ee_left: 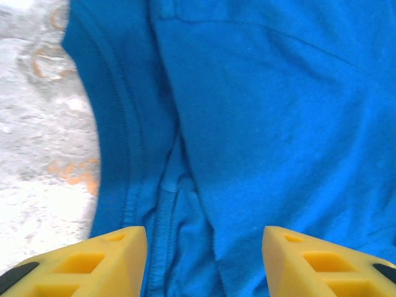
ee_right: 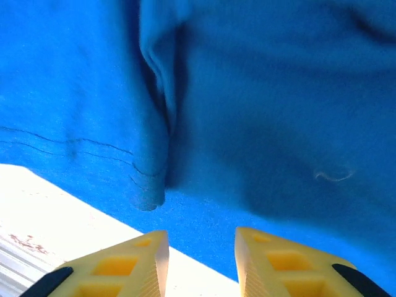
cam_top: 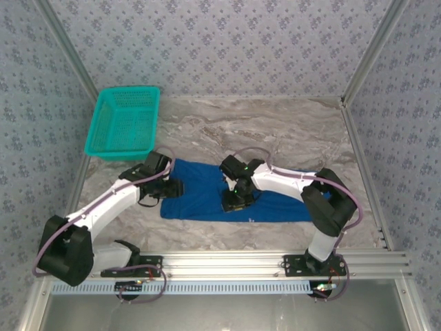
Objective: Fold the inside-out t-shirt
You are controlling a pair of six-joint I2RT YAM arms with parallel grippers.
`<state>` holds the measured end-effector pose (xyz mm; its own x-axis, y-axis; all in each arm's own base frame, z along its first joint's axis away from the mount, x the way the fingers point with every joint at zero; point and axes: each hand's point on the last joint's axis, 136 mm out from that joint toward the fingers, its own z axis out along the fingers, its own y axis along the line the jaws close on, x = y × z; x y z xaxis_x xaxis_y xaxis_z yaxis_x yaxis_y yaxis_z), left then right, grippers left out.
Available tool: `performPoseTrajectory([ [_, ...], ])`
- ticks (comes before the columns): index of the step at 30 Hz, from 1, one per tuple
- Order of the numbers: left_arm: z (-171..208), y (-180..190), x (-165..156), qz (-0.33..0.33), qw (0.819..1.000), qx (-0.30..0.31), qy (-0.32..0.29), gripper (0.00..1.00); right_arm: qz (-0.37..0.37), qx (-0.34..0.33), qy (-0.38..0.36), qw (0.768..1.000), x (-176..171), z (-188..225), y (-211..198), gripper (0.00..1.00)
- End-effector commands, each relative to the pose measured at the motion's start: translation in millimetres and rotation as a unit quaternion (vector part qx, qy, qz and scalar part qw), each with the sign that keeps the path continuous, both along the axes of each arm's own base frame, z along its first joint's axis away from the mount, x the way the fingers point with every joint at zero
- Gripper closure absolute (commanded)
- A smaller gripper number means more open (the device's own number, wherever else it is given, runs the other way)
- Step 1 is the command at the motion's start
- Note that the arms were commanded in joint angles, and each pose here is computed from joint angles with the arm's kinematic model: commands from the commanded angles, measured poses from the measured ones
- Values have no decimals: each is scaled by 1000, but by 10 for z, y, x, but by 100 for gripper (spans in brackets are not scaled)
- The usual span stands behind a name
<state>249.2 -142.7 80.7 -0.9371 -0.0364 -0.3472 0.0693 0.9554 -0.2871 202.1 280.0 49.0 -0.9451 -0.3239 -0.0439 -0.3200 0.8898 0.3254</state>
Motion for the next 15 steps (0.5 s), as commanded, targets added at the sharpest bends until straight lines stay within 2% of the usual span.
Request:
performPoseTrajectory([
  [1,35,-315,2,-38,996,-75,12,48,20,69,-59,996,211,427,222,64],
  [3,3,-450,-22,-45,993,-108,23,48,21,120,-75,990,315,516,443,65],
  [5,-118,-420,-41,-28,994,-100,36,48,20,142,-72,987,386,473,592,66],
  [7,-161,-222,26,0,998,-64,30,48,23,149,-75,986,466,454,712,68],
  [10,-114,112,224,59,996,-60,-1,48,32,156,-82,984,537,407,812,68],
  [12,-99,290,351,95,993,-71,-15,43,35,146,-92,984,609,370,797,68],
  [15,-164,336,479,106,990,-86,-20,35,33,145,-90,985,653,324,776,68],
])
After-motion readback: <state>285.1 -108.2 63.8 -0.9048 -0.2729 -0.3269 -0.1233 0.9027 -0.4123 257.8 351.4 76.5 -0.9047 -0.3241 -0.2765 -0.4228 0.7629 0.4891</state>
